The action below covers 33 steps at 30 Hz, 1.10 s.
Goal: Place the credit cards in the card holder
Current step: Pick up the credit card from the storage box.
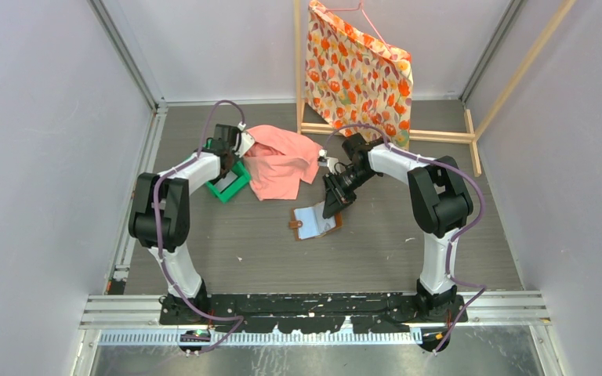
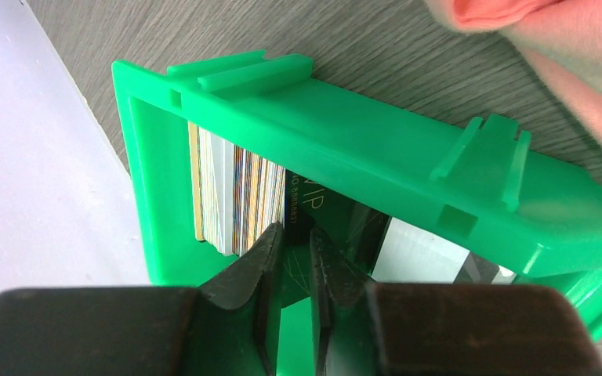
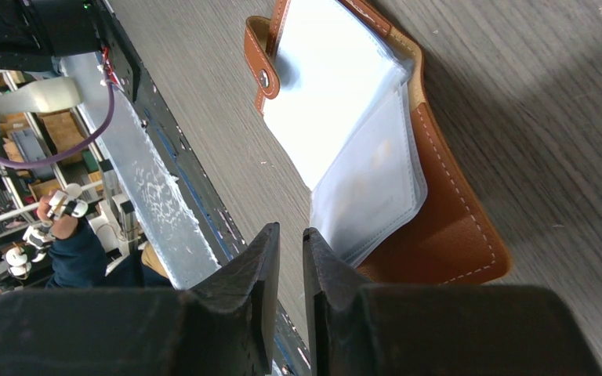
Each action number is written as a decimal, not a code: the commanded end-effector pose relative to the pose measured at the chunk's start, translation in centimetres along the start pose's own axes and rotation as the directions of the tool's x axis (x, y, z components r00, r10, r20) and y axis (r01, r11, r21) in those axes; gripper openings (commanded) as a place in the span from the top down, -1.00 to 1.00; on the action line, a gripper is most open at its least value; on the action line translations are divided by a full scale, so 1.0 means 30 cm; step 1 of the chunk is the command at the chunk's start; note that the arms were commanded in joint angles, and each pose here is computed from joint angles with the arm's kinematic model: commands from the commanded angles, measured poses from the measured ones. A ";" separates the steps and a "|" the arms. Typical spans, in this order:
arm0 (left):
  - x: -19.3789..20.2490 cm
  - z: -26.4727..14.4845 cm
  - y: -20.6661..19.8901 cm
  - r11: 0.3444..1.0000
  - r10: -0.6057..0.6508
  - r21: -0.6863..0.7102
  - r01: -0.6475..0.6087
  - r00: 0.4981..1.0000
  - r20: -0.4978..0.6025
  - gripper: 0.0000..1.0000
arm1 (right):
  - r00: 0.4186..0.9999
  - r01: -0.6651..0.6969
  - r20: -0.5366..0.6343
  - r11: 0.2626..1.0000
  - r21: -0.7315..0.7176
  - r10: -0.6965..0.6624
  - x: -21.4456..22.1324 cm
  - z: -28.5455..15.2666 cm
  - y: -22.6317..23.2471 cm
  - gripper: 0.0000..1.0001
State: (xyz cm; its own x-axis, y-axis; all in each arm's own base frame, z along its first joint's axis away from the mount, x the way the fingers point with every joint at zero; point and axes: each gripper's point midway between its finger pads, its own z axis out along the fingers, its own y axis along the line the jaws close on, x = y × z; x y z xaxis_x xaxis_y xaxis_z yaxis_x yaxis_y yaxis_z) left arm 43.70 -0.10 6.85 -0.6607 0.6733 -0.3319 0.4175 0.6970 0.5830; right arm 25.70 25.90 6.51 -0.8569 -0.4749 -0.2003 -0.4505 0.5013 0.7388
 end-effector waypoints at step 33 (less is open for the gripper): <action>-0.057 -0.234 0.106 0.995 -0.100 0.010 0.100 0.988 0.117 0.99 | 0.994 0.104 0.046 0.994 -0.037 -0.102 -0.047 -0.047 0.093 0.54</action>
State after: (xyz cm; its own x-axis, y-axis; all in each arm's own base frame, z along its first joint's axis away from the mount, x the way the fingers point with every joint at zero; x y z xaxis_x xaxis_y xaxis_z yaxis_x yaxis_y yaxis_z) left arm 42.26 -0.54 11.62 -0.6286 0.6588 -0.4133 0.3893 0.7266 0.5661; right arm 25.33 26.03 6.73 -0.8492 -0.4863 -0.2056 -0.4563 0.4801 0.7492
